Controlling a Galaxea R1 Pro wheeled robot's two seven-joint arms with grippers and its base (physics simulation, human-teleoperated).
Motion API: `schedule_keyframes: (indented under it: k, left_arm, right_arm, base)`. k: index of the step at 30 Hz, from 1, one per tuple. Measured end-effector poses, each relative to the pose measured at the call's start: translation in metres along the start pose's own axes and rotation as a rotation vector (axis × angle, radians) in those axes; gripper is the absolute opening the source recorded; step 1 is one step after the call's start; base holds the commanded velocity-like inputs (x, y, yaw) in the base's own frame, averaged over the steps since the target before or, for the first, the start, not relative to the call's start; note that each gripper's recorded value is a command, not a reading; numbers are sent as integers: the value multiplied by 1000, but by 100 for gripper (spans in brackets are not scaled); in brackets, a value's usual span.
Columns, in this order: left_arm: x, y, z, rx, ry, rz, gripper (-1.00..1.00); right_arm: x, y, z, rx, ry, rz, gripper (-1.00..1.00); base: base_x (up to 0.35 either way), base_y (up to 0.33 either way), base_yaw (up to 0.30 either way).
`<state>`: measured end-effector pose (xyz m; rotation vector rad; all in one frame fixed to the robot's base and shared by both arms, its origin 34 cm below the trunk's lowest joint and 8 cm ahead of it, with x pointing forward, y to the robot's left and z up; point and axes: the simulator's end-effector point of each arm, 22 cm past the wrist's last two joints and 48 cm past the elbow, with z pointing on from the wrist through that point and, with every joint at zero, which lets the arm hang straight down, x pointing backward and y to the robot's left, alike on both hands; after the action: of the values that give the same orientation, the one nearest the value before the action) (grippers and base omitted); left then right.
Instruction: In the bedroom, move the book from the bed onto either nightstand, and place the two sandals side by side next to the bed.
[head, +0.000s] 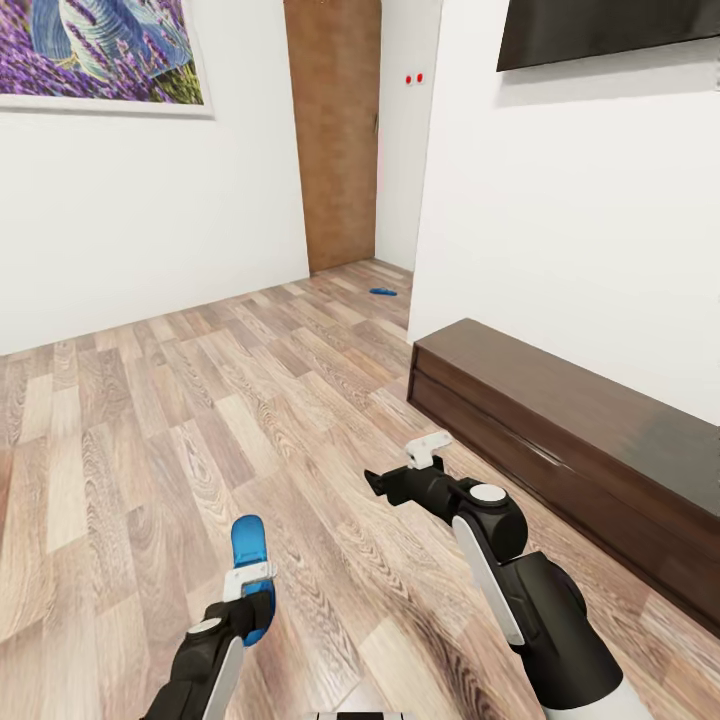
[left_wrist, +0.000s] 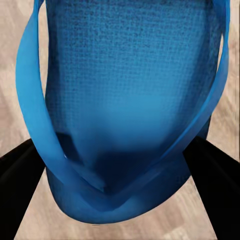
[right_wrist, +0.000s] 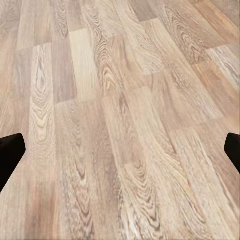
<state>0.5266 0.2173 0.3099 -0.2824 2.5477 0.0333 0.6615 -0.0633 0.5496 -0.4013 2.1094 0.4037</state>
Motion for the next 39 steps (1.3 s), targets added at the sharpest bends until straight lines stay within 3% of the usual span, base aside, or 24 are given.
schedule_keyframes:
  k: [5, 11, 25, 39]
  left_arm:
    - [-4, -15, -6, 59, -6, -68, -100]
    - [-9, -22, -12, 93, -13, -98, -100]
    - [-31, -23, -29, 99, -68, -109, -100]
    - [-21, -30, -26, 120, -55, -94, -100]
  right_arm:
    - [-2, 5, -7, -3, 0, -7, 100]
    - [-7, 10, -16, -4, -11, -17, 100]
    - [-33, 16, -37, 5, -66, -41, 100]
    - [-35, 15, -37, 11, -72, -40, 100]
  base:
    - [0, 0, 0]
    - [0, 0, 0]
    - [0, 0, 0]
    - [87, 30, 0]
